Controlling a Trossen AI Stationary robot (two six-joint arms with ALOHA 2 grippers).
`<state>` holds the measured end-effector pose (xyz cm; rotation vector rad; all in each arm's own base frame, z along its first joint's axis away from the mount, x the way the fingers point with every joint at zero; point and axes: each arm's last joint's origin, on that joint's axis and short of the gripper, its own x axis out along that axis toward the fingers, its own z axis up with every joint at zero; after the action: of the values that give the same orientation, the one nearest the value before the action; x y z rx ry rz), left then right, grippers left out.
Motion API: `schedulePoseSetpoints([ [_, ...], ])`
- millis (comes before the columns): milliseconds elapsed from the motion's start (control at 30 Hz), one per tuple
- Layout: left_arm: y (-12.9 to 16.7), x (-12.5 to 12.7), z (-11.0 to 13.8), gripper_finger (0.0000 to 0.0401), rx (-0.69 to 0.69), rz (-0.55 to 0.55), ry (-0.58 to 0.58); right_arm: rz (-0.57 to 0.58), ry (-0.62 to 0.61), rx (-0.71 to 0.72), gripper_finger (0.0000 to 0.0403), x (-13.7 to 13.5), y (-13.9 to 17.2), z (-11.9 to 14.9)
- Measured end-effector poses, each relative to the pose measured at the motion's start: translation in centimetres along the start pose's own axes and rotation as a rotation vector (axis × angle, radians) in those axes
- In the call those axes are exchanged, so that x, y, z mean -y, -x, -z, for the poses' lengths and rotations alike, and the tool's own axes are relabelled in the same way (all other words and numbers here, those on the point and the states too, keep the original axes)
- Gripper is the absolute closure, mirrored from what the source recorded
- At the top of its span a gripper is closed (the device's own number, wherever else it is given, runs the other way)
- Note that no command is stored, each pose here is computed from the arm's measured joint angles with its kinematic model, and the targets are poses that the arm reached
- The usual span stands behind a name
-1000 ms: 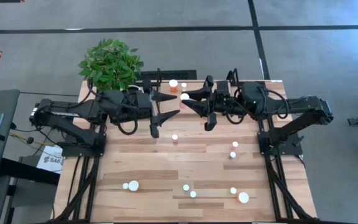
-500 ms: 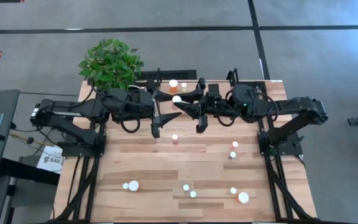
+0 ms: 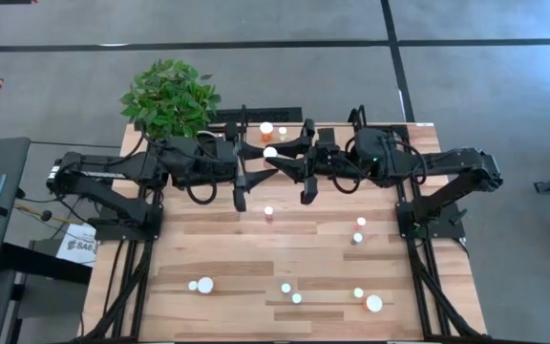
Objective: Pick and place medicine bottles onto shelf by color
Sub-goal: Put the top pink pill bottle on the shelf
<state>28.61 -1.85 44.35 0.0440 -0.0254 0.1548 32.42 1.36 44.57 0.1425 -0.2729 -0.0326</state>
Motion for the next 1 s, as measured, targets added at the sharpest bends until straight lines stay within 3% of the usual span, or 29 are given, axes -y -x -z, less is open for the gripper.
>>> schedulePoseSetpoints([
  [400,0.0,0.0,0.0,0.0318,-0.004,-0.001,-0.012,0.0,-0.003,-0.011,0.0263,0.0,0.0,0.1],
  [633,0.0,0.0,0.1,0.0323,-0.013,0.0,-0.021,0.001,-0.001,-0.031,0.0252,-0.1,0.1,0.2],
  [900,0.0,0.0,0.3,0.0317,-0.03,-0.005,-0.025,0.03,-0.087,-0.14,0.0186,0.3,2.0,-0.8],
  [1000,0.0,-0.2,0.6,0.0317,-0.06,-0.009,-0.032,0.05,-0.189,-0.179,0.0159,0.4,3.6,-1.8],
])
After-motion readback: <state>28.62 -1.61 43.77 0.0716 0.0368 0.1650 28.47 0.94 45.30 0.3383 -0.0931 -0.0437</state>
